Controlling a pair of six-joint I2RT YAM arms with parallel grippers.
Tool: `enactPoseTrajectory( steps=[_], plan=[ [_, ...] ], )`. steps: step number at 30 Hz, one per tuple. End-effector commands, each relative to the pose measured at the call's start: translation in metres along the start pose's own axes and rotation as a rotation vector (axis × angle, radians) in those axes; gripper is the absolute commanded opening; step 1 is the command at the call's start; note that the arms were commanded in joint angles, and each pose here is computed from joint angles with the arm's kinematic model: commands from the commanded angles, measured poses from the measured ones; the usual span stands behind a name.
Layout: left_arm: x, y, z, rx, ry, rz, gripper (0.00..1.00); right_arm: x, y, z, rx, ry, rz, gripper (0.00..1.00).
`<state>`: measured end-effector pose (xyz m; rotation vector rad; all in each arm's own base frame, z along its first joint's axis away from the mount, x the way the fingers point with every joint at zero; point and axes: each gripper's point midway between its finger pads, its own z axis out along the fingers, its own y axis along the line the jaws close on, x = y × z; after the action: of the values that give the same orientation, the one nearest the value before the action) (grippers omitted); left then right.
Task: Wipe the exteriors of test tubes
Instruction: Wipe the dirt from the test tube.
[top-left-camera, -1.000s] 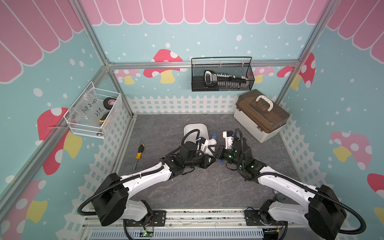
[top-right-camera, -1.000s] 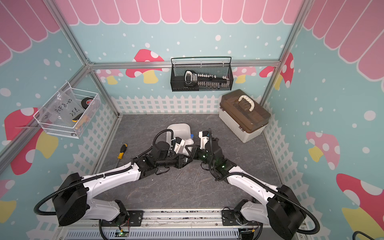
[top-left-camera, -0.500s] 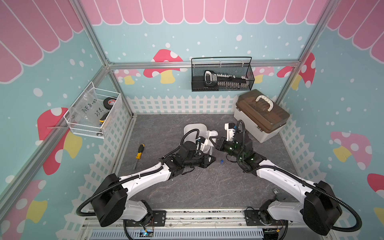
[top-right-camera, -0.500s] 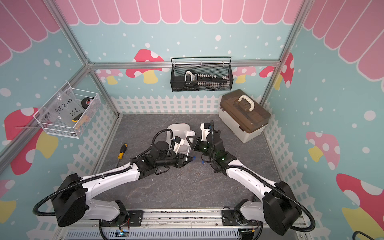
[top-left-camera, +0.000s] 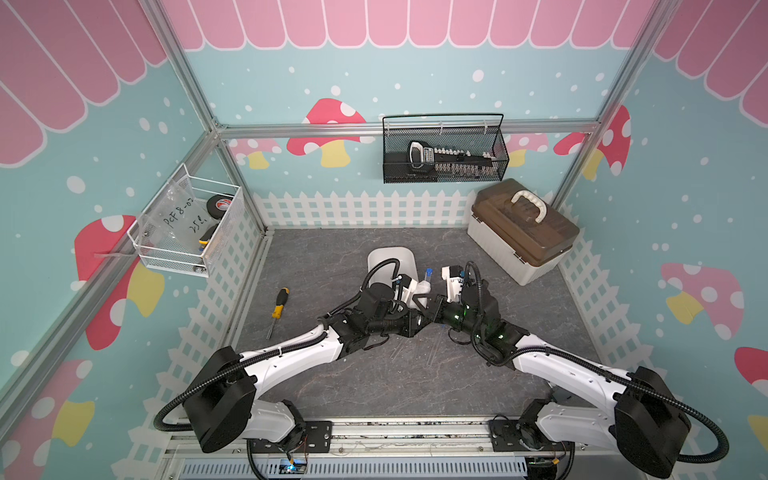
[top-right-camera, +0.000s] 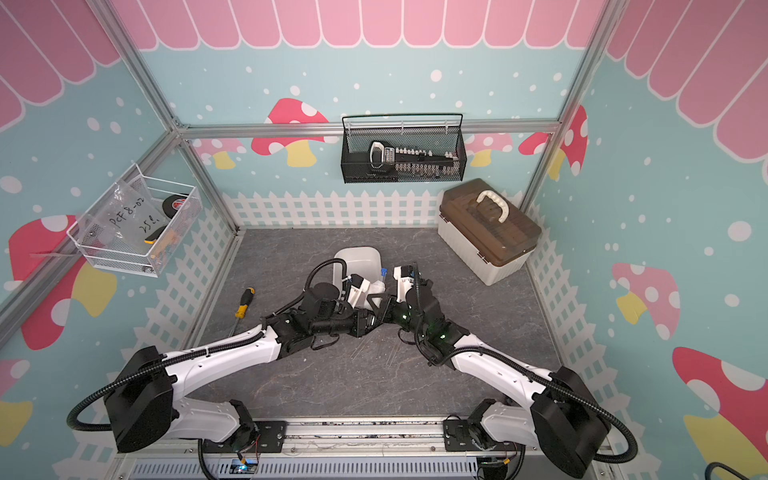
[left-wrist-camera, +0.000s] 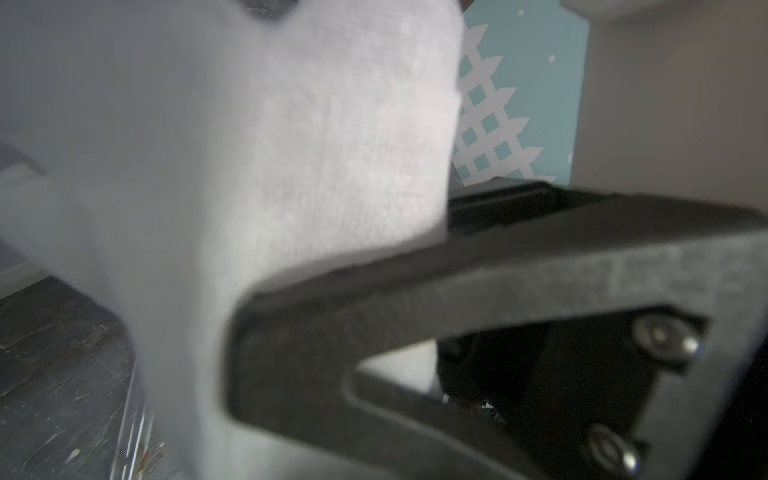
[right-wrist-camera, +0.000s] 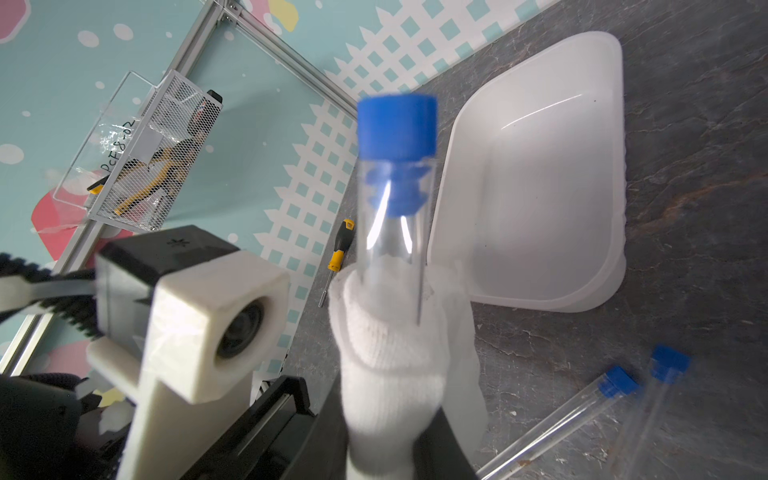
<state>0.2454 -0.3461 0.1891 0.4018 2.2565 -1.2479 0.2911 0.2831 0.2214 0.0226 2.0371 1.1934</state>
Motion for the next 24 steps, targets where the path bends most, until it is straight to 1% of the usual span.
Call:
enactPoseTrajectory(
  steps=[1,5,8,11,19,24],
  plan=[
    [-0.011,-0.010,-0.006,0.023,-0.035,0.018,0.13,-0.030,0.000,0.006,0.011,-0.044,-0.029,0.20],
    [-0.010,-0.010,-0.010,0.017,-0.037,0.023,0.13,-0.054,0.004,0.012,-0.008,-0.062,-0.040,0.20],
    [-0.011,-0.012,-0.011,0.019,-0.040,0.027,0.13,-0.058,0.009,0.018,-0.024,-0.052,-0.043,0.20],
    [-0.014,-0.013,-0.012,0.018,-0.048,0.030,0.13,-0.047,0.009,0.021,-0.040,-0.013,-0.017,0.19],
    [-0.019,-0.013,-0.012,0.018,-0.061,0.036,0.13,0.002,0.011,0.010,-0.042,0.050,0.018,0.19],
    [-0.021,-0.013,-0.013,0.018,-0.065,0.036,0.13,0.009,0.008,0.005,-0.033,0.048,0.023,0.20]
  ],
)
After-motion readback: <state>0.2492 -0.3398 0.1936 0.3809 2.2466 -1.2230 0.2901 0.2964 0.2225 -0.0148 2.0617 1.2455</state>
